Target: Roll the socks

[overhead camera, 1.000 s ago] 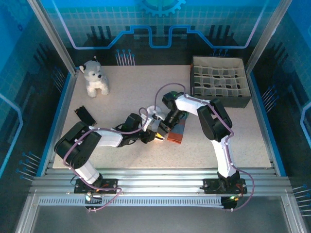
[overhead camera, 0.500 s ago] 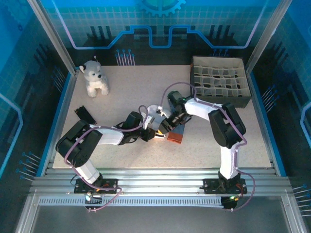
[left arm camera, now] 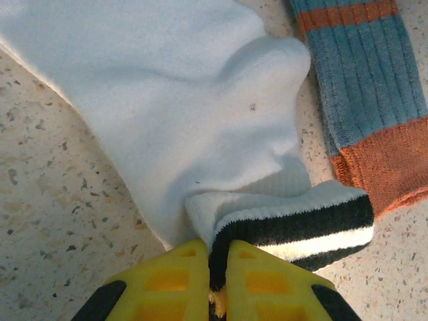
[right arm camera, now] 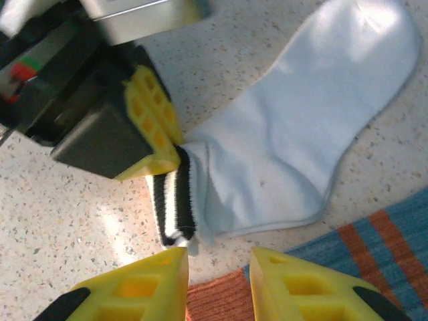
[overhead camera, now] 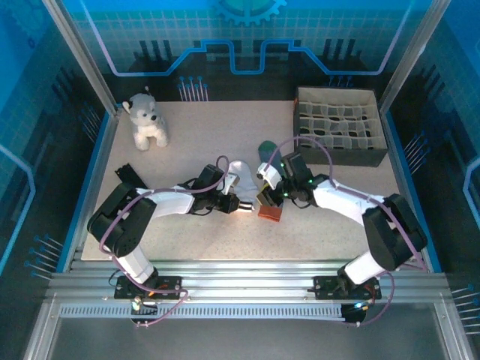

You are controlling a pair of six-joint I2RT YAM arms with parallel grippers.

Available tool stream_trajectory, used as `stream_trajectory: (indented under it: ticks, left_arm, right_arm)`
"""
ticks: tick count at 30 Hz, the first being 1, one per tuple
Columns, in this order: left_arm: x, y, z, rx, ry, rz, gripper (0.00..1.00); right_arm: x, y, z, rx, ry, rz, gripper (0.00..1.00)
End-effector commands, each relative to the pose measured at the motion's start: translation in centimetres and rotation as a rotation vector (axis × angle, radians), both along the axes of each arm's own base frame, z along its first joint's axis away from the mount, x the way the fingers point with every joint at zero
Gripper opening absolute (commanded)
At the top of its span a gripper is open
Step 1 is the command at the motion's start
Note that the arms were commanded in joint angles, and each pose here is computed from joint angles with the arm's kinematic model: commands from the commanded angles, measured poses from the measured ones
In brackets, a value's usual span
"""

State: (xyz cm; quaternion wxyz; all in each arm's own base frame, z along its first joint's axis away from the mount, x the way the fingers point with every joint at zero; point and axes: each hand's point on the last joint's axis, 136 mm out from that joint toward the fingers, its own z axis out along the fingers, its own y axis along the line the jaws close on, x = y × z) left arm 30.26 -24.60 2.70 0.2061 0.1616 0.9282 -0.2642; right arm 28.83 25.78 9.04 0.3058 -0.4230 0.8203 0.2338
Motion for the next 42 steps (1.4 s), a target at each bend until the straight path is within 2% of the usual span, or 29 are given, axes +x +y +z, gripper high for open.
stream_trajectory:
  ticks: [1,4,9,16,21,32,38,42]
  left_arm:
    - [-1.5,2.1,-2.1,0.114,0.138,0.032,0.09]
    - [-1.4,1.8,-2.0,0.117,0.172,0.026,0.09]
    - [-1.5,1.5,-2.7,0.112,0.255,0.011,0.09]
    - [-1.7,1.3,-3.1,0.074,0.305,0.003,0.08]
    - [-1.6,1.2,-3.0,0.070,0.314,-0.011,0.08]
    - [-1.3,1.1,-2.9,0.051,0.327,-0.010,0.08]
    - [-1.1,1.1,-2.9,0.045,0.337,-0.011,0.08]
    - [-1.2,1.1,-3.0,0.041,0.343,-0.015,0.07]
  right_arm:
    - [-0.3,2.7,1.8,-0.049,-0.298,0.133,0.29]
    - [-1.3,3.7,1.5,-0.157,-0.468,0.238,0.29]
    - [-2.4,3.6,1.5,-0.168,-0.655,0.356,0.30]
    - [-3.0,3.1,-0.9,-0.277,-0.721,0.493,0.33]
    - [-2.3,3.3,-1.2,-0.328,-0.744,0.527,0.36]
    - [-2.2,4.1,-3.9,-0.373,-0.650,0.619,0.36]
    - [-2.1,4.2,-4.2,-0.376,-0.630,0.628,0.33]
    - [-2.1,3.5,-5.1,-0.388,-0.557,0.627,0.33]
